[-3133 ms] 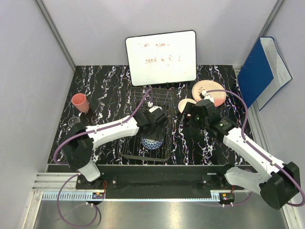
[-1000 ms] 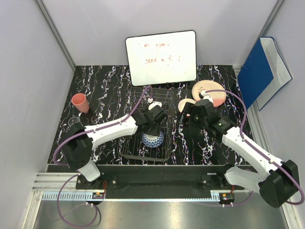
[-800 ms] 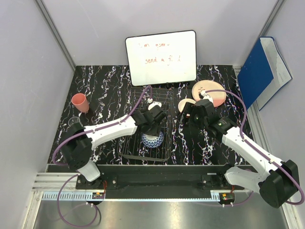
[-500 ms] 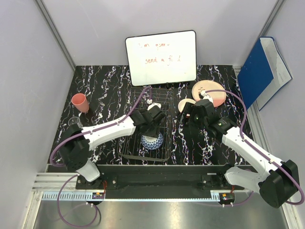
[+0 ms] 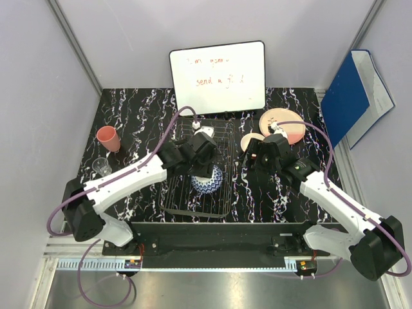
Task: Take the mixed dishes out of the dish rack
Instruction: Pick up the bowl from the dish rack.
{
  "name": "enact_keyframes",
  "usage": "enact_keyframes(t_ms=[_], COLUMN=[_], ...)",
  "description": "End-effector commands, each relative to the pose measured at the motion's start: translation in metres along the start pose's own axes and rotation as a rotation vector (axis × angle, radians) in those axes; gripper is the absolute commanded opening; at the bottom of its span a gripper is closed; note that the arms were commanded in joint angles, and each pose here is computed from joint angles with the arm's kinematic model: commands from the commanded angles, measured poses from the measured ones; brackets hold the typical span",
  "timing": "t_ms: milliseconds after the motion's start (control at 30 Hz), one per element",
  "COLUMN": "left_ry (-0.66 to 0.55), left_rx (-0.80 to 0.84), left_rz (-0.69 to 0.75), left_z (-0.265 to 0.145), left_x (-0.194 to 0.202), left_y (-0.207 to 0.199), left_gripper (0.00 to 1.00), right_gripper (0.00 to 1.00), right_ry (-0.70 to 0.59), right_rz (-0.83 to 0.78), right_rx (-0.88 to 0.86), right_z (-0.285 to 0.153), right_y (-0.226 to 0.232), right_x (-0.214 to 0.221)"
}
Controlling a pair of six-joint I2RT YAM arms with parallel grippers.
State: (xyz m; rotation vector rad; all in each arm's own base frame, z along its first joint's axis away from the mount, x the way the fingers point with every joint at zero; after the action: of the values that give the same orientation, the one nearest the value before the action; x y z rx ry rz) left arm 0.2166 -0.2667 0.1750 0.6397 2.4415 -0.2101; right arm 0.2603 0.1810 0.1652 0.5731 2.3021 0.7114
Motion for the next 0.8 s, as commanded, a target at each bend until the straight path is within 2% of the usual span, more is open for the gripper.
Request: enact_keyframes(t_ms=[0, 67, 233, 367, 433, 533, 600, 633, 667, 733, 767], left_ry=[-0.125, -0.146, -0.303, -0.515, -0.571, -0.679, -0.800, -0.807, -0.871, -0.883, -0.934], left_rx=[0.087, 0.135, 0.346, 0.541, 0.590, 0.706, 0.820, 0.870, 0.904, 0.960, 0.993], left_rz=[-0.032, -0.056, -0.187, -0.281, -0.325, -0.362, -0.331, -0.357, -0.333, -0.343, -0.320], left_z=[-0.028, -0.033, -0.048, -0.077, -0.087, -0.105, -0.127, -0.132, -0.146, -0.155, -0.167], left_x=[-0.032, -0.033, -0.053, -0.071, -0.076, -0.085, -0.090, -0.089, -0.096, -0.099, -0.104], left_y=[-0.006, -0.005, -0.003, 0.010, 0.014, 0.018, 0.013, 0.013, 0.012, 0.011, 0.010], left_gripper=[0.00, 0.00, 0.00, 0.00, 0.00, 0.00, 0.00, 0.00, 0.00, 0.00, 0.00], right_gripper=[0.87, 0.87, 0.88, 0.88, 0.88, 0.88, 0.87, 0.87, 0.87, 0.87, 0.87], right_ry=[-0.034, -0.054, -0.124, -0.156, -0.178, -0.181, -0.201, -0.178, -0.183, -0.189, -0.194], right_rz=[0.004, 0.006, 0.019, 0.038, 0.048, 0.052, 0.062, 0.056, 0.058, 0.059, 0.060], right_rx=[-0.078, -0.108, -0.219, -0.311, -0.375, -0.472, -0.515, -0.543, -0.560, -0.583, -0.592], right_z=[-0.012, -0.020, -0.049, -0.069, -0.080, -0.093, -0.100, -0.103, -0.106, -0.111, -0.112], right_y=[0.019, 0.024, 0.044, 0.055, 0.061, 0.072, 0.077, 0.080, 0.082, 0.083, 0.084], right_x=[-0.009, -0.013, -0.028, -0.034, -0.035, -0.034, -0.037, -0.033, -0.033, -0.033, -0.034])
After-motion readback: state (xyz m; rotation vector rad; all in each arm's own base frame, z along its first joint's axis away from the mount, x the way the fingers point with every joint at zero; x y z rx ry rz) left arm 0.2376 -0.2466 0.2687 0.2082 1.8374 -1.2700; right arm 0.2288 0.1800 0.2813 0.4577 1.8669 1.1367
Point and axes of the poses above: each gripper's point midway between its finger pads, its own z axis out along the fingers, its own y axis along the line the jaws close on, x = y × z, the point moved 1 cm from there along -z, back along the fingers, and after that the axes turned 15 degrees about z, right-handed, at the moved point
